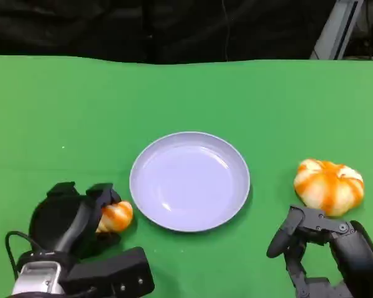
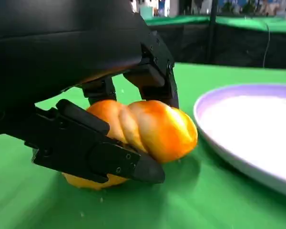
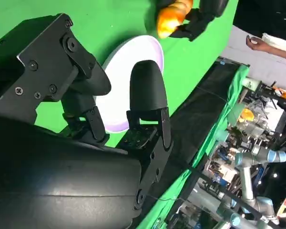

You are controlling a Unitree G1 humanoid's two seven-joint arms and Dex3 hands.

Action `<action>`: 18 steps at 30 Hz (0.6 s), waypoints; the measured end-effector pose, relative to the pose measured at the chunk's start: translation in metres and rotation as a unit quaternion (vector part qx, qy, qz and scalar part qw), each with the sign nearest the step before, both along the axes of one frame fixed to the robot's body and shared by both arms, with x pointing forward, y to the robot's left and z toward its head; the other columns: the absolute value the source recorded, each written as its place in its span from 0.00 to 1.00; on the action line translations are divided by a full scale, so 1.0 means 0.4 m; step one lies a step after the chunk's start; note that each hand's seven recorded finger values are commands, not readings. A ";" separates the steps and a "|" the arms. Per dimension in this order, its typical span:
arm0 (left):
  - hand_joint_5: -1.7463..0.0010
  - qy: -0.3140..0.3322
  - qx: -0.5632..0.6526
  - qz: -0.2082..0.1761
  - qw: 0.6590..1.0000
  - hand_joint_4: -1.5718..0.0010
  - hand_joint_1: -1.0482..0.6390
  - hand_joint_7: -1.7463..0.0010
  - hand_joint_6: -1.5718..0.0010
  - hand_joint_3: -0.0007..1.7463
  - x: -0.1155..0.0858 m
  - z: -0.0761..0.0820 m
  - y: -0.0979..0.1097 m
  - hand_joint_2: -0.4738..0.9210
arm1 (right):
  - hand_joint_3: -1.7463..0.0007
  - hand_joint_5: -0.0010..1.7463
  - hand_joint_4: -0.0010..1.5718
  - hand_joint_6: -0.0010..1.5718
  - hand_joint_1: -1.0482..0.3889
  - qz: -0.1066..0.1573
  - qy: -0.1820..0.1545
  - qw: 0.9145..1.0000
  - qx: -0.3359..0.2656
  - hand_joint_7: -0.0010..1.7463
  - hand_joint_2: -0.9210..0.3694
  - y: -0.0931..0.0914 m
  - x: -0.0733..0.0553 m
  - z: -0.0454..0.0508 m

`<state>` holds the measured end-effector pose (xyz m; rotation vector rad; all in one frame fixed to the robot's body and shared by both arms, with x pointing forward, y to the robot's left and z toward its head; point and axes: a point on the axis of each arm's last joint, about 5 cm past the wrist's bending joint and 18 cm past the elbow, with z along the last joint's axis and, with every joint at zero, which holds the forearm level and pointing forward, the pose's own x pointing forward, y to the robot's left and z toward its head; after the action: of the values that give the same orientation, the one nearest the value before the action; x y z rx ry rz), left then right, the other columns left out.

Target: Grasp the bread from the table and place it into the plate.

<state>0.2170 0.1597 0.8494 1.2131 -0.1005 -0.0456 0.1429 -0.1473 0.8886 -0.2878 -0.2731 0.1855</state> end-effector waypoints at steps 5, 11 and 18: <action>0.00 -0.050 -0.002 0.011 0.999 0.49 0.52 0.25 0.48 0.26 -0.007 0.014 -0.005 0.90 | 0.18 0.92 0.52 0.50 0.79 0.000 0.002 1.000 -0.002 0.76 0.46 0.000 0.001 -0.002; 0.00 -0.134 -0.029 -0.018 0.990 0.47 0.51 0.22 0.49 0.50 -0.014 0.014 -0.023 0.77 | 0.18 0.91 0.53 0.51 0.80 0.000 0.002 1.000 -0.003 0.75 0.46 0.000 0.001 -0.002; 0.00 -0.176 -0.041 -0.058 0.982 0.47 0.48 0.29 0.47 0.60 0.011 0.022 -0.053 0.74 | 0.17 0.92 0.53 0.51 0.79 0.000 0.003 1.000 -0.001 0.76 0.48 0.000 0.002 -0.003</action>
<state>0.2213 0.1386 0.8580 1.1213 -0.4787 0.0709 0.1435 -0.1474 0.8874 -0.2893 -0.2678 0.1866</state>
